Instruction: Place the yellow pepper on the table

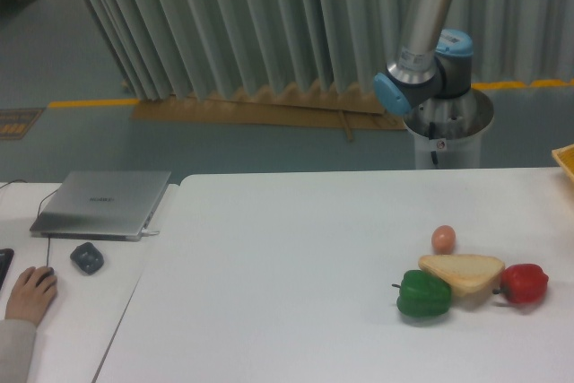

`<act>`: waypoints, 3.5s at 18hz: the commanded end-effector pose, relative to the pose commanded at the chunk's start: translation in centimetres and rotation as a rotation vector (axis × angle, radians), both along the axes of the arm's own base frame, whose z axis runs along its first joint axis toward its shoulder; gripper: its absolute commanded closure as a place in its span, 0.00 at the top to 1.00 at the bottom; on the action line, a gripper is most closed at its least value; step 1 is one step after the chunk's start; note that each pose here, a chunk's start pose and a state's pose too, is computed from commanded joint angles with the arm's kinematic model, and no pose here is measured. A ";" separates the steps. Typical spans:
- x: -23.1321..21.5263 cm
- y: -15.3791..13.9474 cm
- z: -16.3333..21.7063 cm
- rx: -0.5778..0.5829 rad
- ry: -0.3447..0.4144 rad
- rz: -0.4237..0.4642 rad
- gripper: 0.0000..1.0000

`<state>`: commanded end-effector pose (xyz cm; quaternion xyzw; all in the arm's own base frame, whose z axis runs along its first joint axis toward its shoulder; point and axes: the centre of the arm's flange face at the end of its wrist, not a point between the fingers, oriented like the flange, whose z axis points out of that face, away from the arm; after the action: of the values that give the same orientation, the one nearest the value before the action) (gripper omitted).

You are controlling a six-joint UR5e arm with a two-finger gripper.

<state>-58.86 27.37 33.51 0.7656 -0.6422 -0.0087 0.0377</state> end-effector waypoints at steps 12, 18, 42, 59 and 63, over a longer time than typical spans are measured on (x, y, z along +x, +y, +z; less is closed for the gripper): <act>-1.3 -1.3 -1.4 -0.007 0.004 -0.059 1.00; -1.1 -1.7 -3.0 -0.028 0.003 -0.064 1.00; -0.6 -2.9 -1.5 -0.060 0.006 0.042 0.36; 12.1 10.9 4.1 0.015 -0.124 0.537 0.36; 15.5 13.2 1.5 -0.026 -0.119 0.548 0.36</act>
<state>-43.33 40.56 35.02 0.9092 -0.4125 0.0551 0.0109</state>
